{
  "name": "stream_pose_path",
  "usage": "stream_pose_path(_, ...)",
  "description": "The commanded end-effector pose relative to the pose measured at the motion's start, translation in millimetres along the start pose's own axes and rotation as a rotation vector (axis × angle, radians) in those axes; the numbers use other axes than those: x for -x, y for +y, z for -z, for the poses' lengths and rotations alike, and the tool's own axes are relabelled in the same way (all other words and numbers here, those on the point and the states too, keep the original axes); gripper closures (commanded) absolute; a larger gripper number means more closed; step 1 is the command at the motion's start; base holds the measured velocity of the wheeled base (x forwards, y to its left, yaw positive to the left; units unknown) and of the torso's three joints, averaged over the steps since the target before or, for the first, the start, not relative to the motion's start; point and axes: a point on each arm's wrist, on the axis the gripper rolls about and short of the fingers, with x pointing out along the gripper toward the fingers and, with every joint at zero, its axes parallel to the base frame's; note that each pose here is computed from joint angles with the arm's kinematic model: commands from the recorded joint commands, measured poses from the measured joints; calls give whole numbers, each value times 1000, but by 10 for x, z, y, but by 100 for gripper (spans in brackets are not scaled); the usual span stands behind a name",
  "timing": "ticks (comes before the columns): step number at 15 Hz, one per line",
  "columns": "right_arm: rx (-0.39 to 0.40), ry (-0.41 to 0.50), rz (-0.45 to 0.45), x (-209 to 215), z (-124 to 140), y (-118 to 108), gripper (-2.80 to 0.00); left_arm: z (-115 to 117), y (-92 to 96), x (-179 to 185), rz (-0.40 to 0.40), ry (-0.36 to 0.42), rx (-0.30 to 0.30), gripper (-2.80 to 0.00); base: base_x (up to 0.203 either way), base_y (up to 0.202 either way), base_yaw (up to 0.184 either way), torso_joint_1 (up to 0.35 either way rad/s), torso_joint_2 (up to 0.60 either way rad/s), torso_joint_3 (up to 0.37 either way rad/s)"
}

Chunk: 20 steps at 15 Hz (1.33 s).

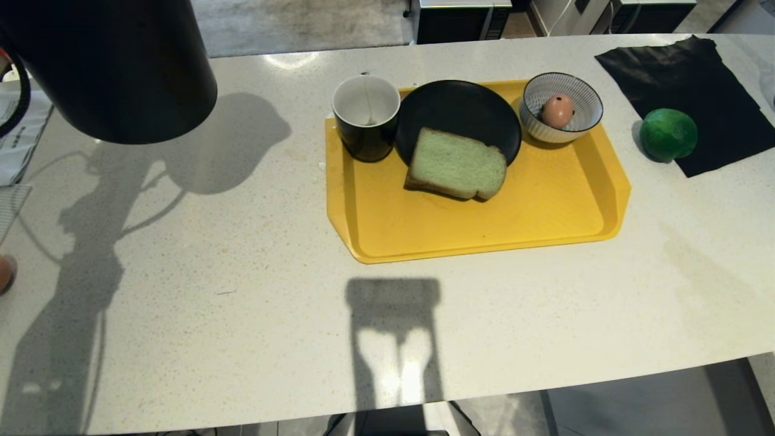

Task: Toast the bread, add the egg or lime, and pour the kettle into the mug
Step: Pour water into a cup

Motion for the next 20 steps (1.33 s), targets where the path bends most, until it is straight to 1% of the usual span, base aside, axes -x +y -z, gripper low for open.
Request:
stream_pose_path(1, 1, 1, -1, -2, 3, 0, 0, 1, -1, -1, 2, 2, 1, 0, 0, 0, 0, 128, -251, -106)
stream_pose_path(7, -1, 2, -1, -1, 0, 0, 0, 62, 2, -15, 7, 19, 6, 0, 0, 0, 0, 88, -166, -73)
stream_pose_path(12, -6, 2, 1, -2, 1, 0, 0, 117, 0, -10, 8, 116, 23, 0, 0, 0, 0, 0, 0, 0)
stream_pose_path(15, -6, 2, 1, -1, 0, 0, 0, -24, 4, -48, 17, 137, 27, 0, 0, 0, 0, 0, 0, 0)
stream_pose_path(19, -6, 2, 1, -1, 0, 0, 0, -288, 42, -206, 18, 117, 5, 0, 0, 0, 0, 0, 0, 0)
stream_pose_path(20, -6, 1, 1, -1, 0, 0, 0, -300, 48, -223, 17, 138, 7, 0, 0, 0, 0, 0, 0, 0)
